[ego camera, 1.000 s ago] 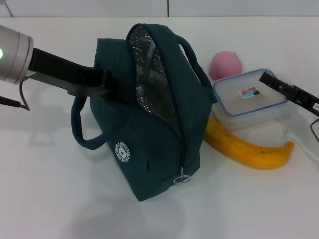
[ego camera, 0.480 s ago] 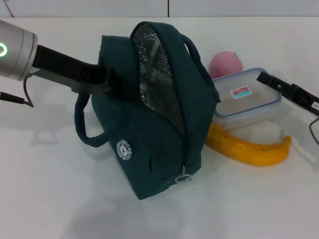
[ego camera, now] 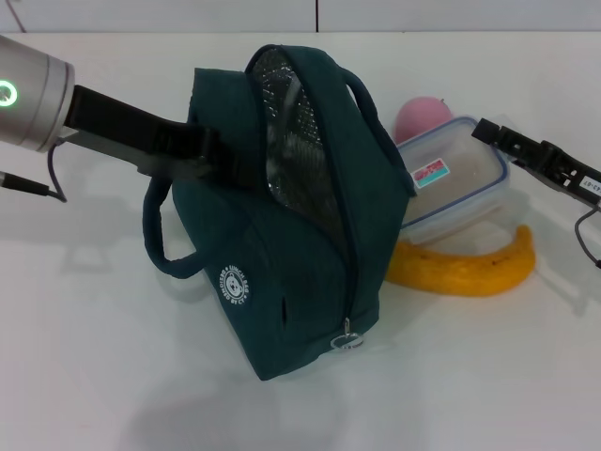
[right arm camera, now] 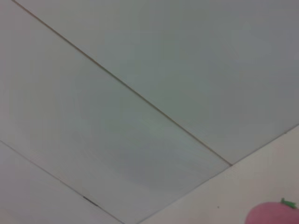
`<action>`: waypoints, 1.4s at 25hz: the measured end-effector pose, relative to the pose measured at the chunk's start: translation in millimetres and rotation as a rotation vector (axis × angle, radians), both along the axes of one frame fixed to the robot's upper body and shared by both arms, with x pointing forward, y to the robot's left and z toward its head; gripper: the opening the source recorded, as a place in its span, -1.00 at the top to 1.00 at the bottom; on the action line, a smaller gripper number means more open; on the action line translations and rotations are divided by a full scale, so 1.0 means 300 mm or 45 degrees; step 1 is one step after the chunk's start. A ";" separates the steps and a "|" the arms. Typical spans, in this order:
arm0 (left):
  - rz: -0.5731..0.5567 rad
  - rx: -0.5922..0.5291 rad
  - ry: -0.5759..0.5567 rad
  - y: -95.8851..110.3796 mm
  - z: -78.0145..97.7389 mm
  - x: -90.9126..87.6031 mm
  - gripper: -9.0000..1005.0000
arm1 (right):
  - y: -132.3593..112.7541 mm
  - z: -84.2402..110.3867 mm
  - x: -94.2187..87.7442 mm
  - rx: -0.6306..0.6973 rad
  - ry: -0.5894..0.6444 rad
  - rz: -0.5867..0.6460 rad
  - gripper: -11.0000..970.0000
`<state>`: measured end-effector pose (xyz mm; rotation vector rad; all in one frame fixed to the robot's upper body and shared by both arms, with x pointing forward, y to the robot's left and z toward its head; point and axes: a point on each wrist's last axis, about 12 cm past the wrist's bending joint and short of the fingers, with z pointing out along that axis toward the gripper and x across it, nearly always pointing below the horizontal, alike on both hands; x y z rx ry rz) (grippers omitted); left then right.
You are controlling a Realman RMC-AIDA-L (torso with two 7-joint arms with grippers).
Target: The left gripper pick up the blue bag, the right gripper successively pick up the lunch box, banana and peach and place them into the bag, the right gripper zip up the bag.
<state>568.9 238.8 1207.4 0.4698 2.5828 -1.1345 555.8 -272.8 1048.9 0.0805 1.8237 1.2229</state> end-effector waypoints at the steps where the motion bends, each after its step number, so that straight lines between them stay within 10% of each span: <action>1: 0.000 0.000 0.000 0.000 0.000 0.000 0.91 | 0.003 0.002 0.000 0.007 0.000 0.005 -0.14; 35: -0.013 -0.024 0.020 0.008 -0.028 -0.007 0.90 | 0.003 0.002 -0.017 0.188 0.143 0.000 0.59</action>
